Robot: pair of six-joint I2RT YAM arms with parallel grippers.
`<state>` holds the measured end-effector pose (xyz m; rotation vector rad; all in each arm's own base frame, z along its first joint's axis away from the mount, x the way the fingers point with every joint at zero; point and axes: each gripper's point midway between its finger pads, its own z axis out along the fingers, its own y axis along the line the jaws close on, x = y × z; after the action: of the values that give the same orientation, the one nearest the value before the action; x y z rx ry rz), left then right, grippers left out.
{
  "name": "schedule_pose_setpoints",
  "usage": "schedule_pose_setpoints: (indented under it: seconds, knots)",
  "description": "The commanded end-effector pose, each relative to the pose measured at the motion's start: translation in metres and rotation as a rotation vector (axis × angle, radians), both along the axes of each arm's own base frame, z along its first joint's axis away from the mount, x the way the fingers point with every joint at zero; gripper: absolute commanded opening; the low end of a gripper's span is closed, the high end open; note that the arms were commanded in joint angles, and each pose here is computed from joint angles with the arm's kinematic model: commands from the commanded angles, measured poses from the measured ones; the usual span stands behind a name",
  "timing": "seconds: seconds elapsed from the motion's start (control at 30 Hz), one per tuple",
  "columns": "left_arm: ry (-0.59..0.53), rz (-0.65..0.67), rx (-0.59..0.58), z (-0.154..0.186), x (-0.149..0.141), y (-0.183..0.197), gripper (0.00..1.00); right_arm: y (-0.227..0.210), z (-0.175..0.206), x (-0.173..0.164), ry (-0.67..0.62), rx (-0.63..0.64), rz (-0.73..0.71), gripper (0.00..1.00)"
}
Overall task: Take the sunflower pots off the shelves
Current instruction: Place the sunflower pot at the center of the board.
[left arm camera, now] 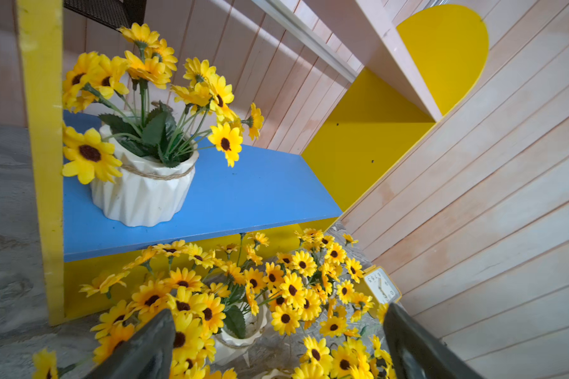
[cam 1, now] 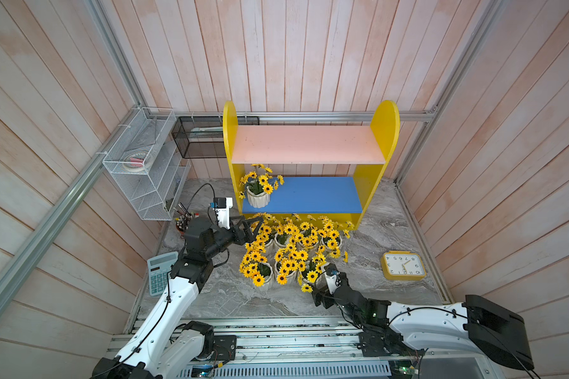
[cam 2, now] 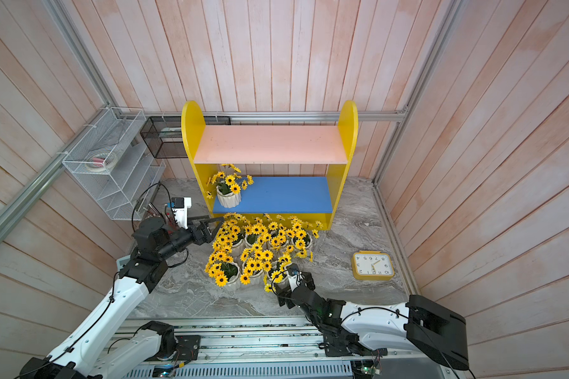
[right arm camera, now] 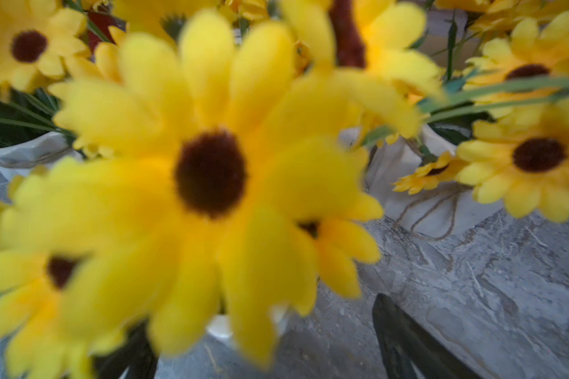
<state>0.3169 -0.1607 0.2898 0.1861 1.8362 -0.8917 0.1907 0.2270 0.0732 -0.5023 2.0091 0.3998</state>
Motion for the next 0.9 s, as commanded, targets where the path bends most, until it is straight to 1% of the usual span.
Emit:
schedule_pose_setpoints:
  seconds: [0.0, 0.1, 0.2, 0.33, 0.43, 0.5, 0.57, 0.67, 0.8, 0.87]
  knots:
    - [-0.008, 0.070, 0.110, 0.000, 0.008, 0.000, 1.00, -0.007, -0.001, 0.008, -0.012, -0.013, -0.047, 0.95]
    - [0.006, 0.133, 0.197, -0.005, 0.014, 0.000, 0.99, -0.007, 0.001, 0.008, -0.010, -0.006, -0.045, 0.95]
    - [0.030, 0.214, 0.247, -0.008, 0.023, 0.009, 0.99, -0.005, 0.000, 0.001, 0.020, -0.001, -0.015, 0.96]
    - [0.024, 0.292, 0.235, -0.007, 0.033, 0.018, 1.00, 0.000, 0.003, -0.008, 0.062, 0.041, 0.032, 0.97]
    - [0.030, 0.294, 0.231, -0.010, 0.041, 0.015, 1.00, 0.004, 0.001, -0.018, 0.142, 0.070, 0.055, 0.98]
    - [0.022, 0.273, 0.233, -0.012, 0.045, 0.008, 1.00, -0.002, -0.003, -0.020, 0.201, 0.076, 0.008, 0.98]
    - [0.025, 0.258, 0.244, -0.014, 0.047, 0.002, 1.00, -0.015, -0.007, -0.019, 0.259, 0.088, -0.096, 0.98]
    - [0.018, 0.240, 0.281, -0.016, 0.049, -0.010, 1.00, -0.028, -0.007, -0.018, 0.296, 0.080, -0.177, 0.97]
    - [0.022, 0.221, 0.309, -0.017, 0.054, -0.021, 0.99, -0.035, -0.002, -0.021, 0.307, 0.085, -0.197, 0.96]
    - [0.032, 0.243, 0.323, -0.020, 0.059, -0.018, 0.99, -0.041, 0.000, -0.021, 0.308, 0.070, -0.217, 0.96]
